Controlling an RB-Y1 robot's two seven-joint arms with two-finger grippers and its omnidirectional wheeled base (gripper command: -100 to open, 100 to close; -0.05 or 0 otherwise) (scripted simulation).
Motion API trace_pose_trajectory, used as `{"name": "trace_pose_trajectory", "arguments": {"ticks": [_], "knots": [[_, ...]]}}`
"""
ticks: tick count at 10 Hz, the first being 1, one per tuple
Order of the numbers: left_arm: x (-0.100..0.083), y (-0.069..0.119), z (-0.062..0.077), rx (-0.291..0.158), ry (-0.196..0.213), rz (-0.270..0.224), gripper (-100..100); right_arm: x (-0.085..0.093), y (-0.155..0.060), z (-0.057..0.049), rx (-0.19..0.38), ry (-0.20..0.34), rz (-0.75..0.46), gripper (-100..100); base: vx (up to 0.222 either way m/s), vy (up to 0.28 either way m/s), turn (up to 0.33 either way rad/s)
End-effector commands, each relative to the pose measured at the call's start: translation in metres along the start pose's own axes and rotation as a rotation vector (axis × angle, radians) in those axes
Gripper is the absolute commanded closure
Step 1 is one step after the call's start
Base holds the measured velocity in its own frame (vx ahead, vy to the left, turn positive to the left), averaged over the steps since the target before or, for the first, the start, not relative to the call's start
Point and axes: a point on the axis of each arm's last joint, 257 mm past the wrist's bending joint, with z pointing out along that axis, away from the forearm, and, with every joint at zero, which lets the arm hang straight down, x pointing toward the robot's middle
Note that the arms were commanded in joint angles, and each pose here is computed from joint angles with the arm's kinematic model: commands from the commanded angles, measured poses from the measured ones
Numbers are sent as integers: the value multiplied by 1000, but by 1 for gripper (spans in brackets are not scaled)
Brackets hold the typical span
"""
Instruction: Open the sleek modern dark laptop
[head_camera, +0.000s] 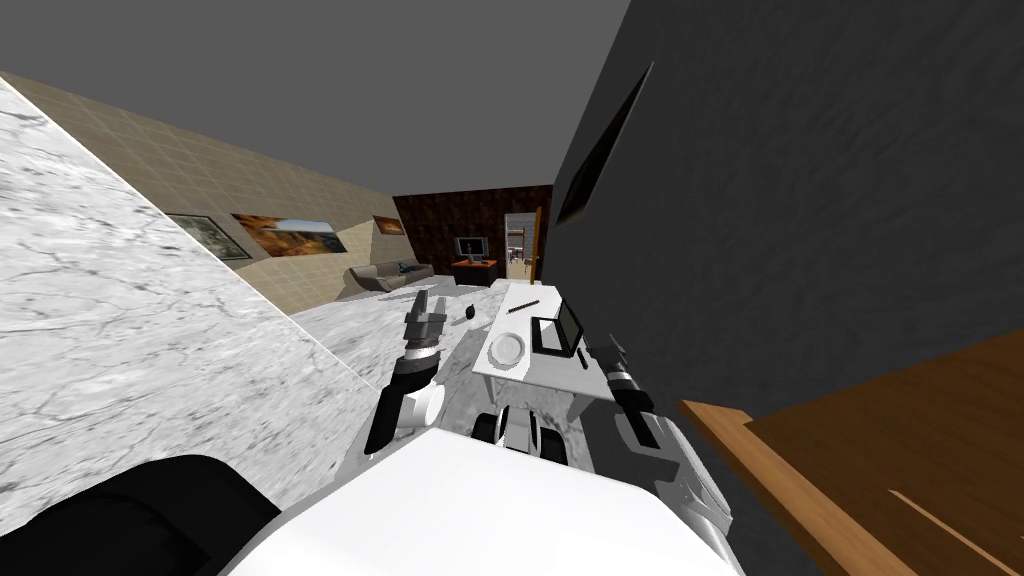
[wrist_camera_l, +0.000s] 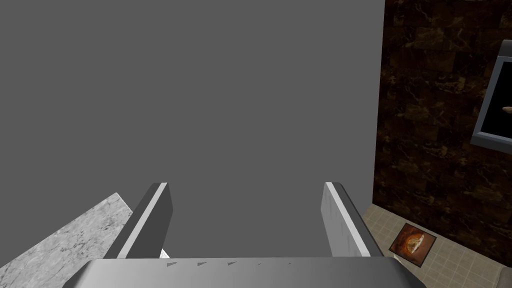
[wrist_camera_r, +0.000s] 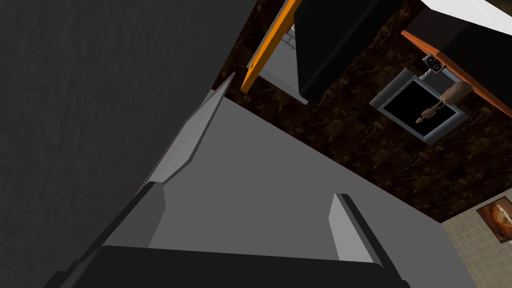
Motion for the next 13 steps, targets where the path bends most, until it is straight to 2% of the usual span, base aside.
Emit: {"name": "trace_pose_trajectory", "arguments": {"ticks": [1,2,5,8,11,12,13], "knots": [[0,0,0,0,0,0,0,24,3,4,-9,56,-112,-100,23,-16,78],[0,0,0,0,0,0,0,24,3,4,-9,56,-120,-100,20,-12,32],[0,0,0,0,0,0,0,52,10,6,-27,125,-258,-100,24,-12,57],[0,0,0,0,0,0,0,72,19,7,-47,176,-354,-100,22,-13,61],[0,0,0,0,0,0,0,84,37,6,-61,213,-395,-100,18,-8,42],[0,0,0,0,0,0,0,82,31,6,-58,204,-386,-100,8,-4,11],[0,0,0,0,0,0,0,82,27,16,-50,213,-391,-100,37,-4,81]]}}
